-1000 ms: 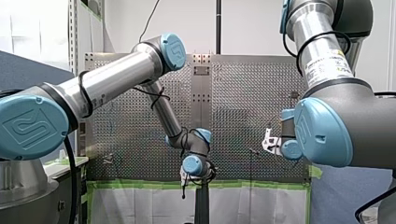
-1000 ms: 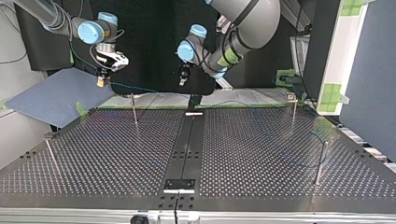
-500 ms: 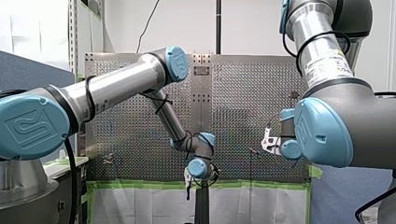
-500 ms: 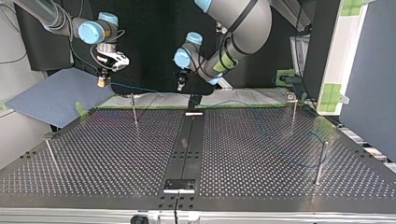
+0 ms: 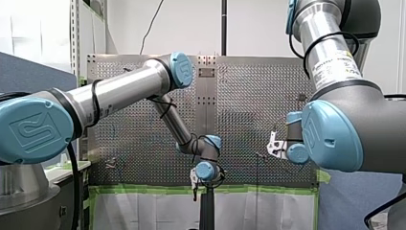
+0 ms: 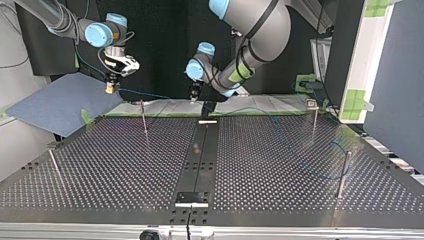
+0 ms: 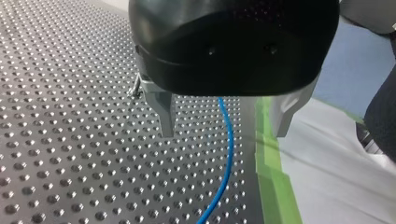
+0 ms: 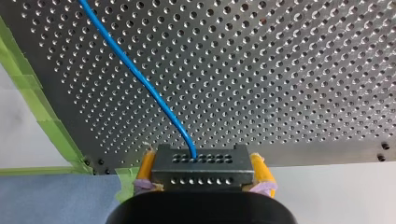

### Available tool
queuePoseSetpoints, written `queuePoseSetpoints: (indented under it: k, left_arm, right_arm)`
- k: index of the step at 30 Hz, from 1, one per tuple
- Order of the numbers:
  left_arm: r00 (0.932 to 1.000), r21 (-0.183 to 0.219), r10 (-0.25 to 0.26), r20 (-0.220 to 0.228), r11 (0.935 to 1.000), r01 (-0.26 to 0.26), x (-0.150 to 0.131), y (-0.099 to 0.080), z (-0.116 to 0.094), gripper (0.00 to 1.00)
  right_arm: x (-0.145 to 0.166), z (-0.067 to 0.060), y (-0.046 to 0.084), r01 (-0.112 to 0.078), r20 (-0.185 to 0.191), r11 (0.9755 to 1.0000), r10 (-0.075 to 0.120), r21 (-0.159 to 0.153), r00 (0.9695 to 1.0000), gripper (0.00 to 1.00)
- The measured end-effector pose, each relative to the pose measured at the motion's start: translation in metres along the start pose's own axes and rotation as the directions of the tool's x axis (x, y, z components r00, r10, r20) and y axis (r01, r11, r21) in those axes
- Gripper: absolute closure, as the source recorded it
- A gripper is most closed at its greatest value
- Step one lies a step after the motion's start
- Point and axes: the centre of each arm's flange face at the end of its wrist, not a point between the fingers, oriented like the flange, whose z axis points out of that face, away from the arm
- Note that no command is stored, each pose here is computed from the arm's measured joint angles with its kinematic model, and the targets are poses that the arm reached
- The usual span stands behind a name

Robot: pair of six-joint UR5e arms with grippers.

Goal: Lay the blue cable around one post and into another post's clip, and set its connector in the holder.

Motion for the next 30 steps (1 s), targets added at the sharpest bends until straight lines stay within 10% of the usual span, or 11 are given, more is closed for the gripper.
queuePoseSetpoints:
  k: [30]
  left_arm:
    - [0.9990, -0.050, -0.007, -0.043, 0.9987, 0.005, 0.014, 0.027, 0.029, 0.00]
  right_arm:
    - [0.000, 0.000, 0.000, 0.010, 0.000, 1.0000, -0.010, 0.000, 1.0000, 1.00]
